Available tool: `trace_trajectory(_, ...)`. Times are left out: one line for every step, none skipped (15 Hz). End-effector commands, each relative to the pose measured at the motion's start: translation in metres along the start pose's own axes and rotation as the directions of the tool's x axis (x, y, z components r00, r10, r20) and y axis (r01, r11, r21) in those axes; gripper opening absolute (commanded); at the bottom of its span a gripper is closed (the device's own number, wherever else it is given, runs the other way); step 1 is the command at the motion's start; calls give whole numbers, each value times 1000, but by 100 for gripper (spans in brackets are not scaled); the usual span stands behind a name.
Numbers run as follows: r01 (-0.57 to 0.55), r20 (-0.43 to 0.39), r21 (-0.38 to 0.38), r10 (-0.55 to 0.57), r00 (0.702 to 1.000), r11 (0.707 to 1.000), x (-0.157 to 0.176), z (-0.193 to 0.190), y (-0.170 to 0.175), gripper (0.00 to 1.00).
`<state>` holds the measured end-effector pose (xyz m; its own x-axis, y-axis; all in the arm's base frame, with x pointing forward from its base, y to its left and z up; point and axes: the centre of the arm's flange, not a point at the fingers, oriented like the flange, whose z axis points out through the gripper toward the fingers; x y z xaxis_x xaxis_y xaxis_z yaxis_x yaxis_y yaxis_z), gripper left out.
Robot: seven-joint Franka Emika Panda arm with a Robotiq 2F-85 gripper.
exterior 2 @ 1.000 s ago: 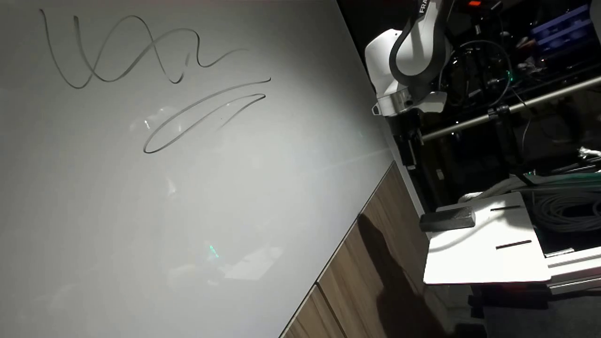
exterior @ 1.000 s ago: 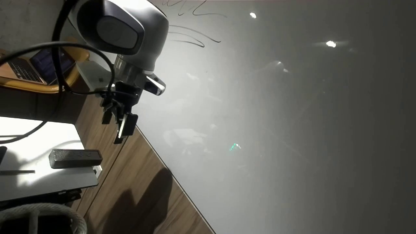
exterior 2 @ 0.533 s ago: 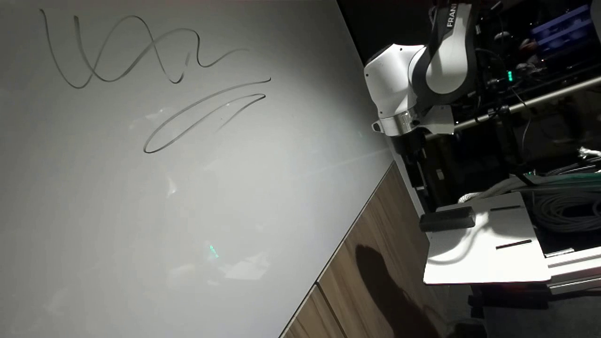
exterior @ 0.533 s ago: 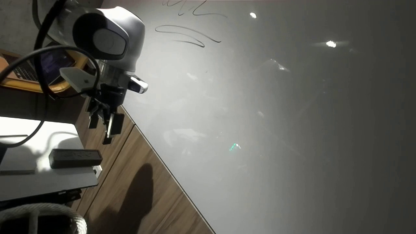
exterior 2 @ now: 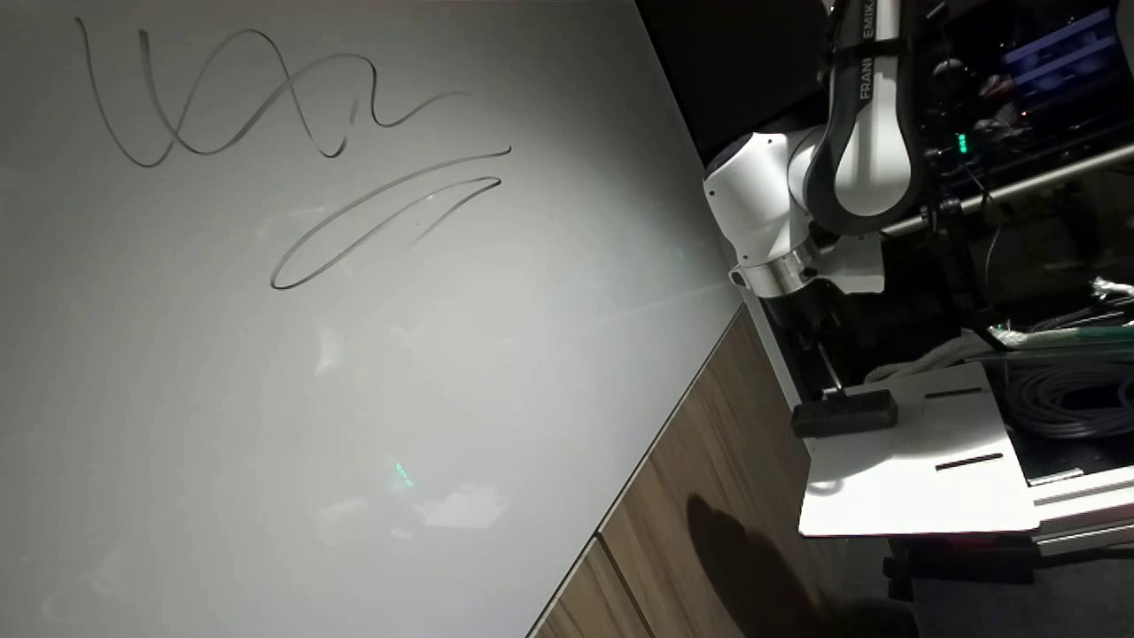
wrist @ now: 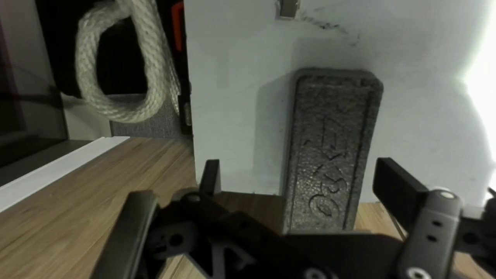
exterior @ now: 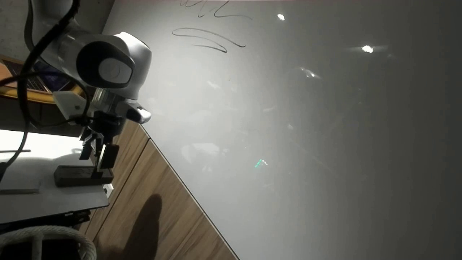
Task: Pick up the eraser from the table and use it to wipe the white board then place it back on the table.
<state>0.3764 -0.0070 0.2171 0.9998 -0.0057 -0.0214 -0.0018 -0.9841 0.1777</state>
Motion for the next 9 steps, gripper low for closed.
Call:
trace_trajectory(5, 4, 66, -5, 1000, 998, -14, 16, -2, 100)
trace_trajectory(10, 4, 71, -10, 1000, 997, -14, 19, -6, 100)
trace_trajectory(15, 2, 71, -15, 1000, 997, -14, 20, -9, 100)
trace_trajectory(21, 0, 65, -21, 1000, 998, -15, 20, -11, 100)
trace_trajectory(24, -2, 55, -24, 1000, 998, -16, 19, -12, 100)
trace_trajectory(28, -3, 48, -28, 1000, 998, -16, 17, -14, 100)
trace_trajectory(33, -4, 42, -33, 999, 999, -16, 17, -15, 100)
trace_trajectory(36, -1, 45, -36, 999, 998, -16, 17, -14, 100)
trace_trajectory(38, 1, 47, -38, 999, 998, -15, 18, -14, 100)
